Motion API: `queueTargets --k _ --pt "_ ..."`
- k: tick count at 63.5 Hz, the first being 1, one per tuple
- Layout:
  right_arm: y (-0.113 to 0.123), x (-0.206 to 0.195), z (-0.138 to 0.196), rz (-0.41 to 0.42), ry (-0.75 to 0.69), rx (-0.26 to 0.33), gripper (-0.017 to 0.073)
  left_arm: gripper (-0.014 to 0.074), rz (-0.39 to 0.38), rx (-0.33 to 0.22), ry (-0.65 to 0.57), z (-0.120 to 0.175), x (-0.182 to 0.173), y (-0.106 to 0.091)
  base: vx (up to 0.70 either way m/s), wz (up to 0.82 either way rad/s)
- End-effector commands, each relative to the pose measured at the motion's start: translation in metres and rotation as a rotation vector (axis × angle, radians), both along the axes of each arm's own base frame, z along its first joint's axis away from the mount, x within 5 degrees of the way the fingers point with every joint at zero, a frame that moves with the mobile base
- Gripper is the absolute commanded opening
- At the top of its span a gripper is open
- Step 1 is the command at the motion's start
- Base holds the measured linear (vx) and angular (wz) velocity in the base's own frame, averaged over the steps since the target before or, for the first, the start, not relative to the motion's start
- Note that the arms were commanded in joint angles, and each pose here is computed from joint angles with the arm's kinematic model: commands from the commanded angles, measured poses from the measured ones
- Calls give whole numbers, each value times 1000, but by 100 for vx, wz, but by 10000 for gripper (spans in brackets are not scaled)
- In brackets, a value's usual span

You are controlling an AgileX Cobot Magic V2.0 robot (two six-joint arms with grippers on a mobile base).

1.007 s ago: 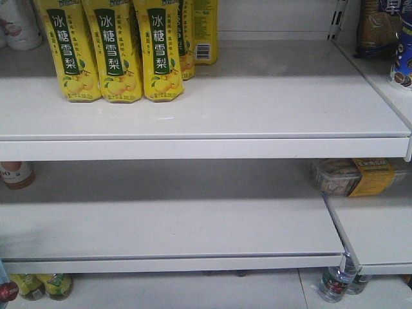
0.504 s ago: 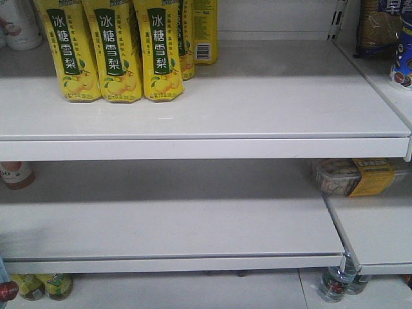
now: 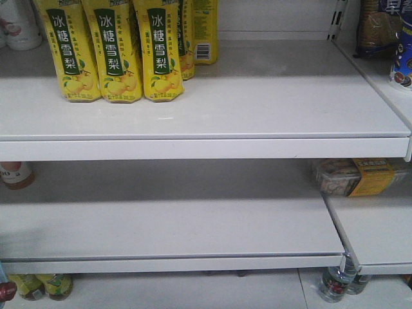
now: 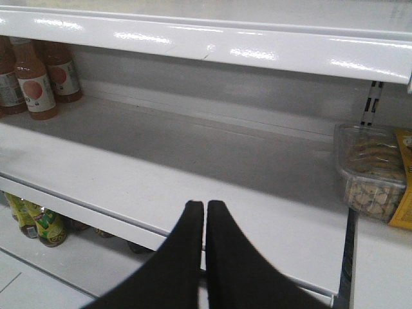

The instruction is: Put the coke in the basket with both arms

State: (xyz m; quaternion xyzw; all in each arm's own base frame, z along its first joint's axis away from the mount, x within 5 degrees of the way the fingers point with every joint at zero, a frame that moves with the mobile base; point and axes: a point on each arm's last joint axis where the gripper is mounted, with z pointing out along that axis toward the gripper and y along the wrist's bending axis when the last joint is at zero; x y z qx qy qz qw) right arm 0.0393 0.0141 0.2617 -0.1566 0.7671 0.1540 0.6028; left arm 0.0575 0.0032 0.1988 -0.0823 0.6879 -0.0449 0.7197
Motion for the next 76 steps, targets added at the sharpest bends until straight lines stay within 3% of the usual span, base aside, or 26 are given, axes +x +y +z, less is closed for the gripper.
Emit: queueTargets --k 1,8,18,37,48,60,68,76 --pt "1 1 14 4 -77 28 -5 -6 19 75 -176 16 -4 1 0 0" --pt "1 3 7 -7 -72 11 -5 -6 19 75 -176 16 -4 1 0 0" --pt "2 11 -35 -97 54 -7 -5 -6 19 75 -176 16 -4 1 0 0" --pt "-7 17 -55 -372 86 168 -5 -6 18 75 -172 17 -4 1 0 0" --pt "-7 16 -84 -372 17 212 -5 -6 17 74 -163 16 -4 1 0 0" --pt "-8 16 -79 -369 -54 184 -5 -6 17 74 -160 16 -4 1 0 0" --pt "-8 16 -67 -356 -190 174 -5 -6 17 74 -160 16 -4 1 0 0" --pt "-8 16 -60 -339 -296 105 -5 -6 17 74 -160 16 -4 1 0 0"
